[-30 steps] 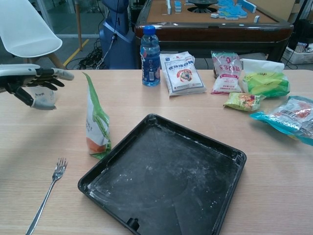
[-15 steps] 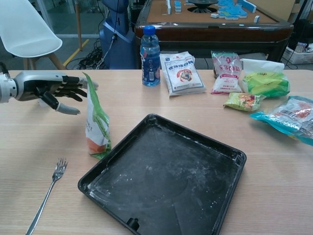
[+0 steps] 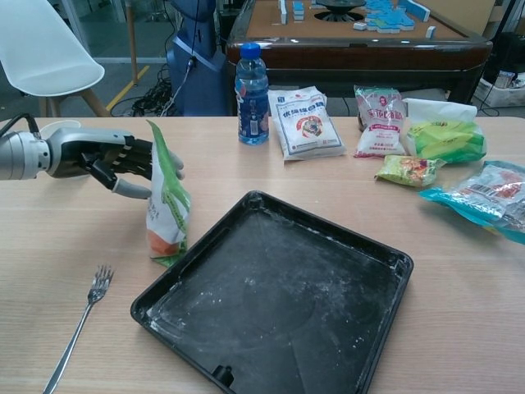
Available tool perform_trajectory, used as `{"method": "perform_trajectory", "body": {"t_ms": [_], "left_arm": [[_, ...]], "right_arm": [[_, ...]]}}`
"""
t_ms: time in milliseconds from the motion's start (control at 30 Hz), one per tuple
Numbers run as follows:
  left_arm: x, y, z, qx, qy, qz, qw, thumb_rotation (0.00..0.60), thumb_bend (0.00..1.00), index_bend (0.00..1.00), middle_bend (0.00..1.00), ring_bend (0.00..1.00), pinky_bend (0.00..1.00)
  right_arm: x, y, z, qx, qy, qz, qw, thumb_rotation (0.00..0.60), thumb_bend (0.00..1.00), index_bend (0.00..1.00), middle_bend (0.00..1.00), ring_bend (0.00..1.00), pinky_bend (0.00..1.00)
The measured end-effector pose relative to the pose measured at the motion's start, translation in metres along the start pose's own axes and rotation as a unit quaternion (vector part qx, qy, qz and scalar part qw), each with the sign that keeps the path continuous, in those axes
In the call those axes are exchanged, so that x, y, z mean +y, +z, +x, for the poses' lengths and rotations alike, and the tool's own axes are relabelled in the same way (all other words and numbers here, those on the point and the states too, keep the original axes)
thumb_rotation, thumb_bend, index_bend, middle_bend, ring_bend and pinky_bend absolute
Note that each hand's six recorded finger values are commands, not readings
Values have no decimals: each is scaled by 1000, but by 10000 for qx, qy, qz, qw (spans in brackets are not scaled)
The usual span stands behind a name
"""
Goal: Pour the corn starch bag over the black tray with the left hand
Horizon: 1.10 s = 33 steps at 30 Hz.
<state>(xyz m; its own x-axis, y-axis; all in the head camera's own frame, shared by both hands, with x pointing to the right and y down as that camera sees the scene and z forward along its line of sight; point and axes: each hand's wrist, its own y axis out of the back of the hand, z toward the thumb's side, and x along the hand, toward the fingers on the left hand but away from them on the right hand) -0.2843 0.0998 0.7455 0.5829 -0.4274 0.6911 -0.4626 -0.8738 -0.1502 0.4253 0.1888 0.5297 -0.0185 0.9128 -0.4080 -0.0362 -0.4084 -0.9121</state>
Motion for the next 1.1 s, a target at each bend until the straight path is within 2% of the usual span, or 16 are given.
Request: {"method": "perform_trajectory", "body": {"t_ms": [433, 667, 867, 1100], "left_arm": [[-8, -15, -41, 13, -67, -230, 9997, 600, 249, 267, 235, 236, 69], [-17, -16, -57, 19, -58, -222, 9997, 600, 249, 261, 238, 242, 72], [-24, -18, -55, 92, -9, -156, 9998, 600, 249, 249, 238, 238, 72], [-37, -18, -42, 91, -47, -342, 9994, 600, 249, 263, 251, 246, 87]], "right_arm": [[-3, 4, -3, 91, 24, -66, 9999, 600, 178, 95, 234, 135, 140], [-6, 3, -4, 124, 40, -99, 9999, 600, 179, 95, 234, 135, 140], [-8, 0, -3, 94, 50, -124, 9999, 600, 178, 95, 234, 135, 140], [-9, -4, -2, 25, 77, -134, 9999, 600, 179, 95, 234, 135, 140]]}}
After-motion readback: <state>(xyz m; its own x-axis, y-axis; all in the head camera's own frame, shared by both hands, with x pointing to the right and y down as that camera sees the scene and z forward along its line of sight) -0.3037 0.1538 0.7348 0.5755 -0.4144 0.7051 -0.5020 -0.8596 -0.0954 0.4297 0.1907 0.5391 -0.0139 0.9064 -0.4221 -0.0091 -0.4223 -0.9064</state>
